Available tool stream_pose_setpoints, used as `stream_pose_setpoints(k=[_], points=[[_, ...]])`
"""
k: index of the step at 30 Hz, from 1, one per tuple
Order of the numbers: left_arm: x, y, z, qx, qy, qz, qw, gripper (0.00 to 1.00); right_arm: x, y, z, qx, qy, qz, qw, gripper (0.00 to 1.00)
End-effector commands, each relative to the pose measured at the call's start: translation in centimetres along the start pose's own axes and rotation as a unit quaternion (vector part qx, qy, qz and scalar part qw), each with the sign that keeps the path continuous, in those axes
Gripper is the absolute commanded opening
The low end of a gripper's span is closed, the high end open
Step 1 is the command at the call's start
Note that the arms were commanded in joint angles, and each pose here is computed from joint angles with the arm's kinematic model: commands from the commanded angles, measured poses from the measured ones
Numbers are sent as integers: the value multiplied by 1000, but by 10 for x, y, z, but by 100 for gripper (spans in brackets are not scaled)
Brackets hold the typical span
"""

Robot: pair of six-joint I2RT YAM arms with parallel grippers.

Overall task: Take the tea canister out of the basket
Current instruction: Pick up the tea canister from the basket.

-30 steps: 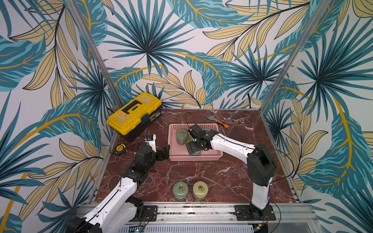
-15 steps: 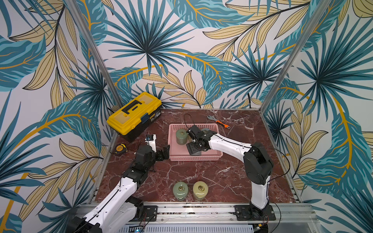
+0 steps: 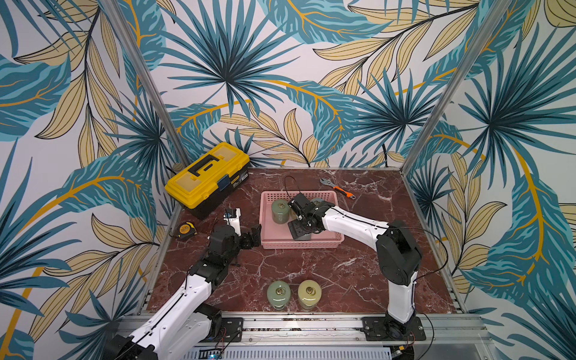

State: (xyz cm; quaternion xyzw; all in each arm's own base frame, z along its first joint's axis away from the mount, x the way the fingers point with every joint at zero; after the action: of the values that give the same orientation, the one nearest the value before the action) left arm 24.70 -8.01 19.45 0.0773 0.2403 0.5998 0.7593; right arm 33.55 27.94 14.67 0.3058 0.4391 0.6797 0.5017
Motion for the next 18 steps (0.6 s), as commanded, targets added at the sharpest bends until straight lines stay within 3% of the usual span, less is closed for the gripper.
stream_pose_setpoints(k=[1,18], points=[[3,1,-4,-12,-6,0,1000,100,-2,32,15,-32,-2,3,999,61],[2,2,-4,-16,-7,-6,1000,100,-11,85,29,-68,0,2,998,61]])
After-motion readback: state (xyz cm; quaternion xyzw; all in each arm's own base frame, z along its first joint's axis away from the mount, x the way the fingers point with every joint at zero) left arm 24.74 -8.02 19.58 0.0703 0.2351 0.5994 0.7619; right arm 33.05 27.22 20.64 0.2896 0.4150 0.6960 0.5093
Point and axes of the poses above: each gripper's point midway between its finger pads, its own y axis back along the fingers, its own x axis along the line the jaws close on, z = x × y, the point moved 7 cm from there along y, back along the fingers, and after that the axes turned 3 degrees about -y, right-handed, at the moved point
